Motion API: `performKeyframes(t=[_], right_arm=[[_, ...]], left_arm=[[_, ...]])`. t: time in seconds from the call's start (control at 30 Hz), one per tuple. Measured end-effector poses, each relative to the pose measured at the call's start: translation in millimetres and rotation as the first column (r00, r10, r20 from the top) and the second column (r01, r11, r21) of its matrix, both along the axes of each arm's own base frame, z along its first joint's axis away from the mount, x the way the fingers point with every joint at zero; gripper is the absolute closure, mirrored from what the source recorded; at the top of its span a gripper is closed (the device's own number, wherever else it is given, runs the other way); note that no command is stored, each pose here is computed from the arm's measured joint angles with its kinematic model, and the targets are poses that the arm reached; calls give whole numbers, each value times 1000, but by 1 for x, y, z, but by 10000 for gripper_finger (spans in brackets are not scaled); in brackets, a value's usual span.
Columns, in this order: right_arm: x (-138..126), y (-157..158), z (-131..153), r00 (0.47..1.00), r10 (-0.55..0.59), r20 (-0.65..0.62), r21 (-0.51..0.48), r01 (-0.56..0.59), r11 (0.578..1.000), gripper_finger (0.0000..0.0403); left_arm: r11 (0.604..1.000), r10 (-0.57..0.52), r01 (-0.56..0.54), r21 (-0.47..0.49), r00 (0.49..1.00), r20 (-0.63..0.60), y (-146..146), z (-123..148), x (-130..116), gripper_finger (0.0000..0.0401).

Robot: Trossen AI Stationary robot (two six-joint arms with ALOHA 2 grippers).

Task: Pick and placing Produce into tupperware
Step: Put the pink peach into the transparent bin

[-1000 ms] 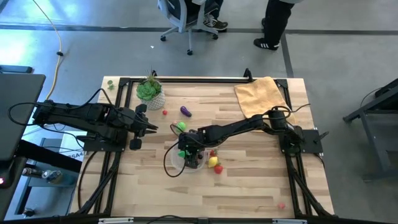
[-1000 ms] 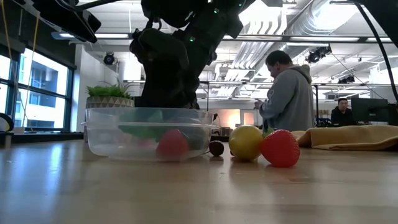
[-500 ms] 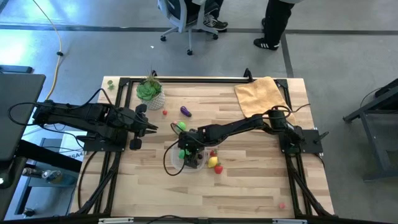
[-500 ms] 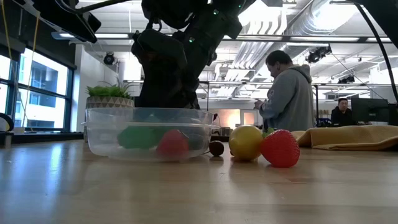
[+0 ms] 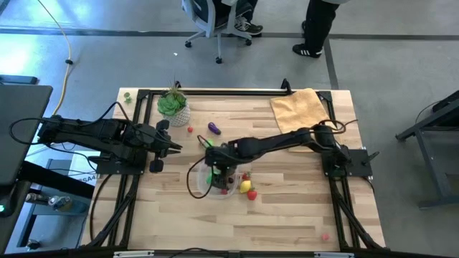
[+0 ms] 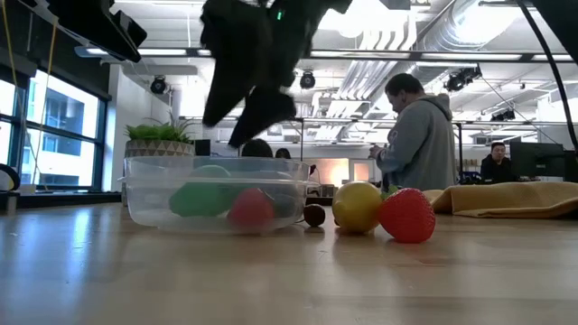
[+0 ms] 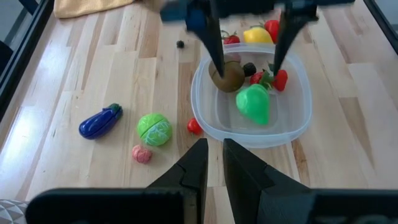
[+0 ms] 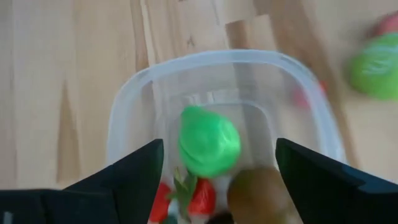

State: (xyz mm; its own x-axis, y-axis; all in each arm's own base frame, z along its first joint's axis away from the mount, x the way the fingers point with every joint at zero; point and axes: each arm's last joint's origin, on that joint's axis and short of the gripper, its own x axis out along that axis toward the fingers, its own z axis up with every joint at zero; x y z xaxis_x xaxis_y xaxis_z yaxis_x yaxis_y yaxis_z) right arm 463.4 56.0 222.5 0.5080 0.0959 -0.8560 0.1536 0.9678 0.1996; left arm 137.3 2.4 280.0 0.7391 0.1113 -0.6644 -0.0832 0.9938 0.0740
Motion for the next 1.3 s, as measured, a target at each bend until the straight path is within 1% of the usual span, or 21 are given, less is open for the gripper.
performKeyframes(t=[0.2, 0.37, 0.43, 0.53, 0.67, 0.77, 0.9, 1.0, 1.07, 1.17, 1.3], right_arm=[[-20, 8, 54, 996, -57, -64, 14, 59, 998, 103], [-52, 24, 92, 989, -113, -95, -22, 111, 994, 108], [-67, 34, 102, 981, -152, -118, -44, 148, 988, 116], [-91, 50, 111, 964, -212, -162, -42, 208, 977, 130], [-130, 79, 114, 918, -312, -247, -47, 310, 950, 143], [-162, 104, 108, 861, -399, -317, -40, 408, 912, 143], [-212, 137, 96, 770, -485, -414, -10, 530, 848, 144], [-248, 157, 86, 702, -535, -469, 31, 619, 785, 144], [-269, 167, 78, 654, -563, -506, 61, 678, 733, 144], [-295, 179, 62, 598, -593, -539, 84, 738, 669, 144], [-318, 192, 39, 550, -598, -583, 110, 783, 612, 144]], left_arm=[[1000, 0, 0, 0, 1000, 0, 0, 0, 0, 361], [1000, 0, 0, 0, 1000, 0, 0, 0, 0, 361], [1000, 0, 0, 0, 1000, 0, 0, 0, 0, 361], [1000, 0, 0, 0, 1000, 0, 0, 0, 0, 361], [1000, 0, 0, 0, 1000, 0, 0, 0, 0, 361], [1000, 0, 0, 0, 1000, 0, 0, 0, 0, 361], [1000, 0, 0, 0, 1000, 0, 0, 0, 0, 361], [1000, 0, 0, 0, 1000, 0, 0, 0, 0, 361], [1000, 0, 0, 0, 1000, 0, 0, 0, 0, 361], [1000, 0, 0, 0, 1000, 0, 0, 0, 0, 361], [1000, 0, 0, 0, 1000, 0, 0, 0, 0, 361]])
